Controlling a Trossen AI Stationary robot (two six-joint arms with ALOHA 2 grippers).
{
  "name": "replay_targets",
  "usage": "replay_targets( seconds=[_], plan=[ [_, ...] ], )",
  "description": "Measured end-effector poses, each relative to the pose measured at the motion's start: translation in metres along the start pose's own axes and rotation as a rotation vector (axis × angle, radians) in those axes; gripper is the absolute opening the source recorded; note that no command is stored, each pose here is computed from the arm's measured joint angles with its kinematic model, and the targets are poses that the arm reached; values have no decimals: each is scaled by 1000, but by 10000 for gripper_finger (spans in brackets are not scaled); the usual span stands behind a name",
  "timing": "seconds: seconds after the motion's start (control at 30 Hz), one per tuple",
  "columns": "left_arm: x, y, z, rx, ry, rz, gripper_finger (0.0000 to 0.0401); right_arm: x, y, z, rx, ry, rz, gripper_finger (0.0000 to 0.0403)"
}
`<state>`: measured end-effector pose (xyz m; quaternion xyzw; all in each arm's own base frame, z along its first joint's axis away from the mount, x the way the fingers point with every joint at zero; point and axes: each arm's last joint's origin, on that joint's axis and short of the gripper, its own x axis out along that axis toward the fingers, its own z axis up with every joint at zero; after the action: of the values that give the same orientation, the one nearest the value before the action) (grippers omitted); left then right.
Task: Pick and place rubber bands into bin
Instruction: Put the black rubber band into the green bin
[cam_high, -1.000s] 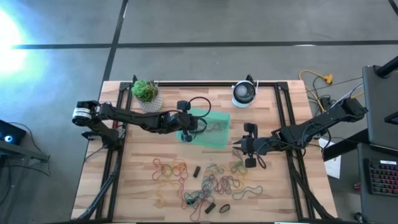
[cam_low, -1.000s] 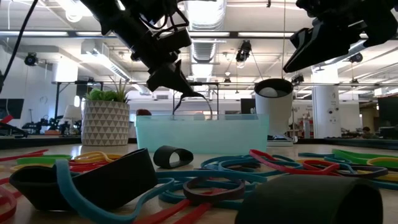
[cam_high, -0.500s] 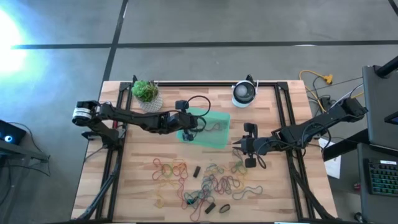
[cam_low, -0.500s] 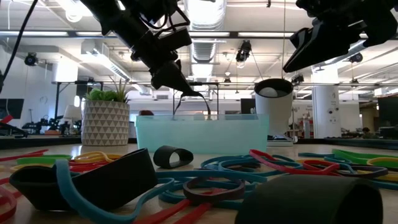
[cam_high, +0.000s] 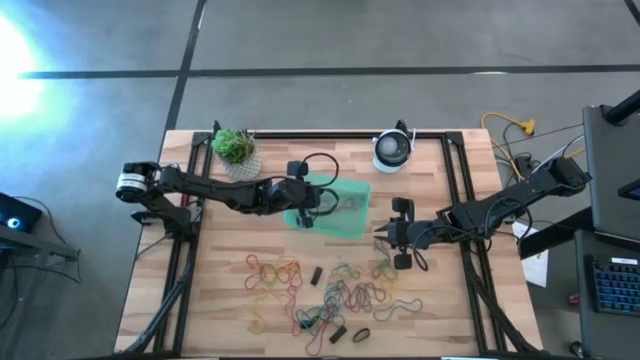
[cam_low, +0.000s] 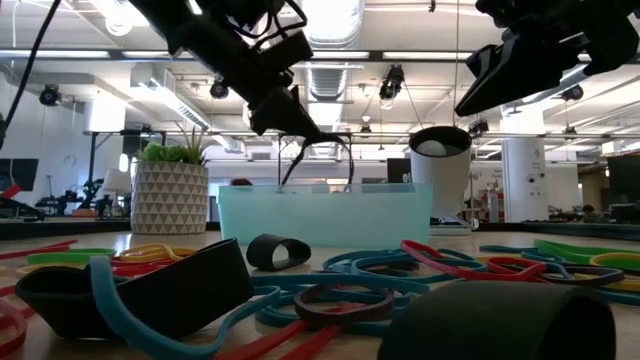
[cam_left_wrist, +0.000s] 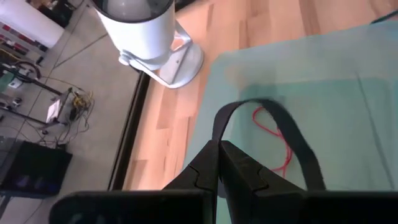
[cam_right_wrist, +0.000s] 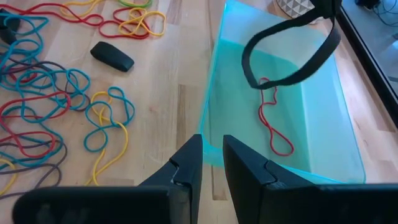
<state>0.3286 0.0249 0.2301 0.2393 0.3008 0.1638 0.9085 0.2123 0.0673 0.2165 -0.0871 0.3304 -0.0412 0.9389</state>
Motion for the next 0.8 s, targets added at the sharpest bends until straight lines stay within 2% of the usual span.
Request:
replay_targets(
  seconds=[0.63,0.8],
  plan=[
    [-1,-2,1,-8,-8,-5,2,0,0,1,2,-5,0,59],
    [-2,-3,4,-102,-23,-4,2,0,0,1,-2,-8,1,59]
  ],
)
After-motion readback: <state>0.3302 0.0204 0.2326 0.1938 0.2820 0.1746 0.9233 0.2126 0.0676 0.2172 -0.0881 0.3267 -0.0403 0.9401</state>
